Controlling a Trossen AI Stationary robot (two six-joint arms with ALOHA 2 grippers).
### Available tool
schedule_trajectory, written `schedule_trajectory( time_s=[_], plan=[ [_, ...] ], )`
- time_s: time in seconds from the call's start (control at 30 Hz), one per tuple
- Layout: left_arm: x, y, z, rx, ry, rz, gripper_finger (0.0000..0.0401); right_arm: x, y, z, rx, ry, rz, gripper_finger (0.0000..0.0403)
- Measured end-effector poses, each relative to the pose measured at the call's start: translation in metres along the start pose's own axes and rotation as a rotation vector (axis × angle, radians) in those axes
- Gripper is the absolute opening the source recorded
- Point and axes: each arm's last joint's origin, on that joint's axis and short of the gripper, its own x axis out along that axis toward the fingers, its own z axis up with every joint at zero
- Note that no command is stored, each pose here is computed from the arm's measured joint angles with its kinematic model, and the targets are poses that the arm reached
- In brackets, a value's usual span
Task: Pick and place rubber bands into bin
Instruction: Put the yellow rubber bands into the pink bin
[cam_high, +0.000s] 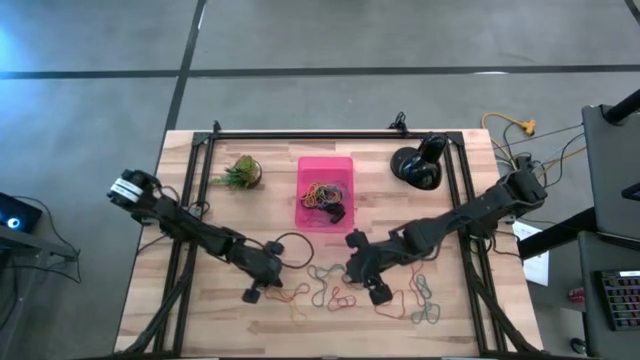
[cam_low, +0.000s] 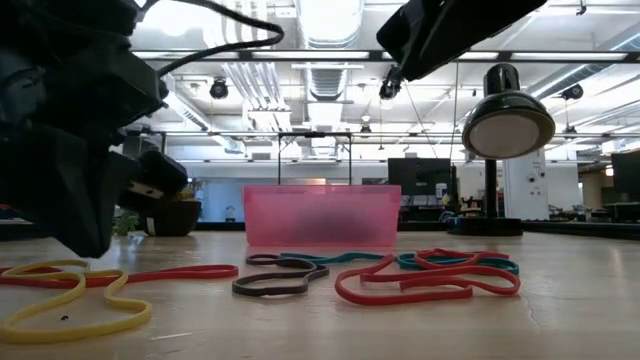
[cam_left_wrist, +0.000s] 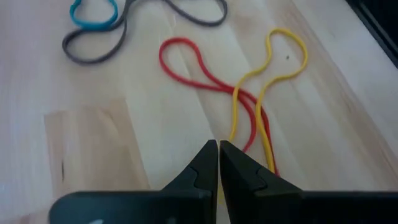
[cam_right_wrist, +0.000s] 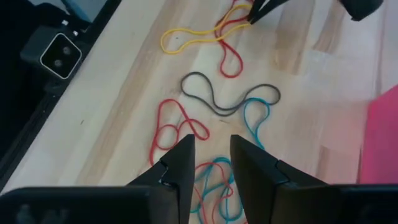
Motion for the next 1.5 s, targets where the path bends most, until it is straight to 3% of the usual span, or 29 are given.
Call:
schedule_trajectory(
  time_s=[0.47,0.9,1.5],
  plan=[
    [-0.001,-0.002,0.008,0.018,0.067,0.007,0.0002,0.004,0.010,-0.007,-0.007,0.016,-0.028,0.0068],
    [-0.003,-0.003,0.012,0.010,0.128,0.013,0.0089,0.007,0.010,-0.014,0.017,0.036,-0.029,0.0064],
    [0.003,-0.001,0.009,-0.015,0.140,0.039,0.0093,0.008,0.011,-0.013,0.031,0.026,-0.027,0.0063]
  ],
)
